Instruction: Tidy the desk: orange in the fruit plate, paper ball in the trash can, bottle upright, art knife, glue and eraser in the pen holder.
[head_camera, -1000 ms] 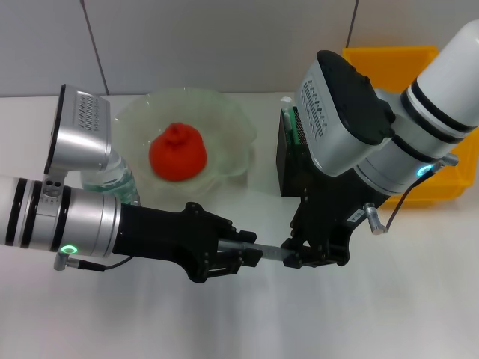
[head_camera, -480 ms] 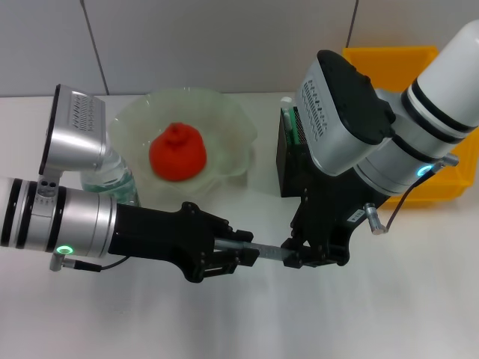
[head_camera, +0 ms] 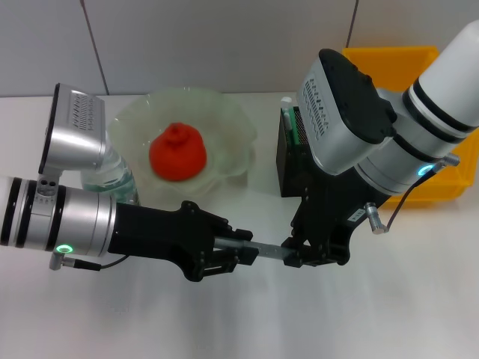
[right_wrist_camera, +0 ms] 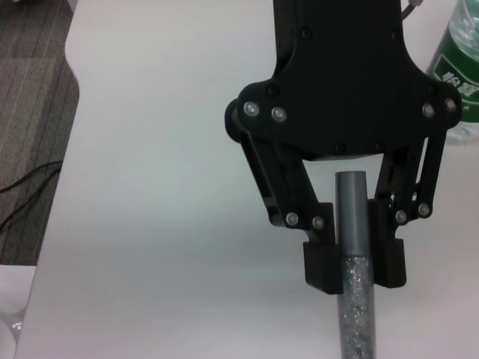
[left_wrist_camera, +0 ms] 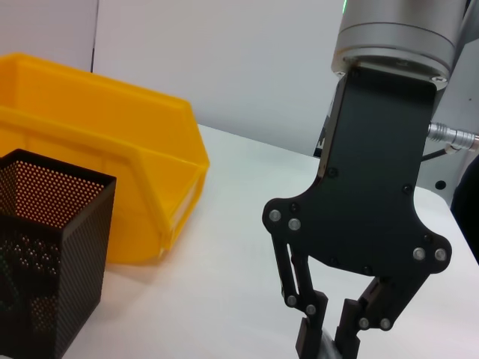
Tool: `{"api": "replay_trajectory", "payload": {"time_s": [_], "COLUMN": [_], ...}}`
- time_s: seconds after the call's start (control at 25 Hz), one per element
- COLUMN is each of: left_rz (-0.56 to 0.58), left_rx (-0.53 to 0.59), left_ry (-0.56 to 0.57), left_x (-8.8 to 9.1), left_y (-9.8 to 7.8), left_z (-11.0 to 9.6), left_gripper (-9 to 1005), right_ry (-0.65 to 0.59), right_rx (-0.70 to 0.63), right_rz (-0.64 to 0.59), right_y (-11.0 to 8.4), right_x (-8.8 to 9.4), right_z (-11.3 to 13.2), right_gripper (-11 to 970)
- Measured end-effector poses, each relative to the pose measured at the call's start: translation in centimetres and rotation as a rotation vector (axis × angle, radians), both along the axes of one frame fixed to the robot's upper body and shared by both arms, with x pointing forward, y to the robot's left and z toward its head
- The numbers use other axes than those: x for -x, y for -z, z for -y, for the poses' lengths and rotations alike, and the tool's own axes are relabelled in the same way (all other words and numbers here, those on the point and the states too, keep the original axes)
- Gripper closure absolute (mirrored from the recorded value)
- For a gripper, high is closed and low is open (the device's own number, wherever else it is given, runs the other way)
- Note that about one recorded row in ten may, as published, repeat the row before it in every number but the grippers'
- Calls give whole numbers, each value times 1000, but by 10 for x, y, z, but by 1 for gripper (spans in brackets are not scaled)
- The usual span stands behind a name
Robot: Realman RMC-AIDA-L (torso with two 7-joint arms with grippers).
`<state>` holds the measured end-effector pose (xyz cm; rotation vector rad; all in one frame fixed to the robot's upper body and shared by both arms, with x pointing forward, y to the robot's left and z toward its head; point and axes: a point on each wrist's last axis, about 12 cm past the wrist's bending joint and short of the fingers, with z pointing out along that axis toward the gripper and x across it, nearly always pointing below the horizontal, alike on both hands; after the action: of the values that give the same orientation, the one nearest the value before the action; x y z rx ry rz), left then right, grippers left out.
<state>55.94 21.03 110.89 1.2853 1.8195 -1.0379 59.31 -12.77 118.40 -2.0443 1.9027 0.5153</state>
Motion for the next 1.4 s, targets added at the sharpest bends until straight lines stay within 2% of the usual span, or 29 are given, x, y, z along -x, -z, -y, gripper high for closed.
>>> {"api": "replay_trajectory", "payload": {"time_s": [0.36,0.6,1.04,1.24,1.4], "left_rz": [9,9,11,10,6], "left_rx": [0,3,3,2,5], "left_ry": [3,3,-1,-3,-10], "left_x": [0,0,-1,-1,-1], "left_y": [0,0,-1,-1,-1], "left_z": [1,0,-1,-2,-3], "left_gripper": [741,816,809,806,803], "right_ry": [-2,-1,6,9,17], "right_rx": [2,3,-9,-11,-22], "right_rz": [0,-1,-9,-1,26], "right_y": [0,0,-3,-5,-10], "right_x": [0,1,2,3,7], "right_z": [-1,-1,-2,-1,5], "right_gripper": [700,692,677,453,408]}}
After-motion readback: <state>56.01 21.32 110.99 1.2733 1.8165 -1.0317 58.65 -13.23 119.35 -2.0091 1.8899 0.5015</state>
